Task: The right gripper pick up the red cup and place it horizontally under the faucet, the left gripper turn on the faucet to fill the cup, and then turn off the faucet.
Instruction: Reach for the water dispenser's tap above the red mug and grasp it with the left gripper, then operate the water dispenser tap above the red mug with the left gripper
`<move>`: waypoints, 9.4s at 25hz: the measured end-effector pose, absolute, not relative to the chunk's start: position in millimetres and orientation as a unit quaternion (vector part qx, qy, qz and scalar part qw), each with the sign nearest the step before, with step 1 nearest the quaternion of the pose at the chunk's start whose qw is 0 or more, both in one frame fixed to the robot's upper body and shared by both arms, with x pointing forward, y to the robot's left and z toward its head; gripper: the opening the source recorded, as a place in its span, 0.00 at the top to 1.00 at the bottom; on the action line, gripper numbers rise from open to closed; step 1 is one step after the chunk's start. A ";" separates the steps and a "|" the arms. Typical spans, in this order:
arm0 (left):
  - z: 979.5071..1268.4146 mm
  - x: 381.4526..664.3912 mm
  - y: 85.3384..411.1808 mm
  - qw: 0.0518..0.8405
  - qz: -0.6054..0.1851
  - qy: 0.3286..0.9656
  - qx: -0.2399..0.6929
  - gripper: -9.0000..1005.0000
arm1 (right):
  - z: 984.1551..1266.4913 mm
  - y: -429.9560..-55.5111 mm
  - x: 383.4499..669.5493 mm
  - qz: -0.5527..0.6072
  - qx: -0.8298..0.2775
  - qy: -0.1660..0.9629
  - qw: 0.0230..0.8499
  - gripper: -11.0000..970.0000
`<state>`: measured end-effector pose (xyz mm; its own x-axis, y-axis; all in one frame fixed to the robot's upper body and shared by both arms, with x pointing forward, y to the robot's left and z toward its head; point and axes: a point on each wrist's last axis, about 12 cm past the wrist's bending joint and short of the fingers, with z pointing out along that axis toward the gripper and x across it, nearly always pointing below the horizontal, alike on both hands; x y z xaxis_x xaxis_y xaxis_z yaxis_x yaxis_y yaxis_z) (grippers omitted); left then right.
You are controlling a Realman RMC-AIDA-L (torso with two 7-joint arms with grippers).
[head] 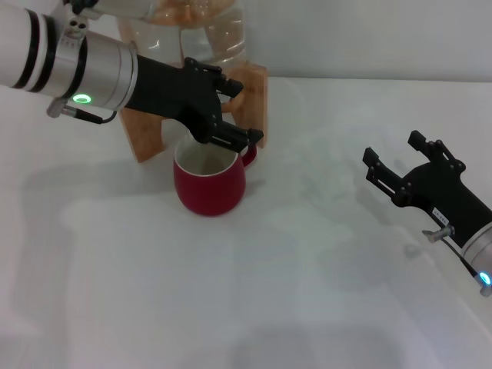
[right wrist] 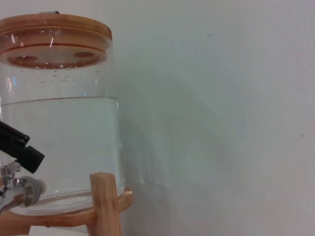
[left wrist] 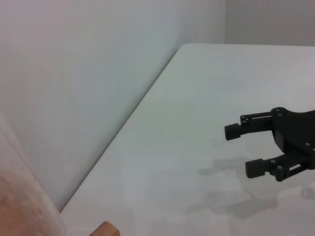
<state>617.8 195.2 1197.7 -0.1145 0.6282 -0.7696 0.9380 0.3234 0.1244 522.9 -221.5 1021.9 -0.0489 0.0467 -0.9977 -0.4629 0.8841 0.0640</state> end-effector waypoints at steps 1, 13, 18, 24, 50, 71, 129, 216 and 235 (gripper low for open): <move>1197.6 617.6 195.2 0.381 -0.204 0.718 0.545 0.15 | 1022.0 -221.6 523.1 0.189 -0.149 0.699 0.673 0.13; 1199.8 614.5 197.3 0.379 -0.205 0.718 0.547 0.15 | 1022.3 -222.5 524.2 0.187 -0.149 0.699 0.673 0.13; 1200.2 612.9 199.0 0.375 -0.207 0.719 0.547 0.15 | 1022.5 -222.5 524.4 0.187 -0.149 0.699 0.674 0.13; 1201.9 611.2 200.8 0.375 -0.208 0.720 0.546 0.15 | 1022.3 -222.5 524.3 0.187 -0.149 0.700 0.673 0.13; 1200.4 596.9 210.3 0.372 -0.212 0.728 0.536 0.15 | 1022.3 -221.8 524.6 0.188 -0.152 0.700 0.672 0.13; 1210.7 610.3 194.6 0.412 -0.199 0.698 0.550 0.15 | 1025.2 -220.4 527.4 0.189 -0.154 0.695 0.677 0.13; 1179.7 571.7 235.4 0.444 -0.229 0.720 0.481 0.16 | 1023.0 -221.9 527.1 0.186 -0.158 0.699 0.673 0.13; 1182.2 581.9 229.3 0.422 -0.216 0.723 0.503 0.16 | 1022.5 -221.4 524.0 0.189 -0.153 0.698 0.673 0.13; 1181.8 589.3 221.8 0.422 -0.218 0.718 0.509 0.16 | 1023.8 -221.7 526.1 0.188 -0.154 0.697 0.675 0.13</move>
<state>589.3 221.8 1181.8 -0.1256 0.5459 -0.8284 0.9148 0.3868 0.1162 526.1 -221.7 1023.8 -0.0418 0.0395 -0.9983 -0.4681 0.8820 0.0545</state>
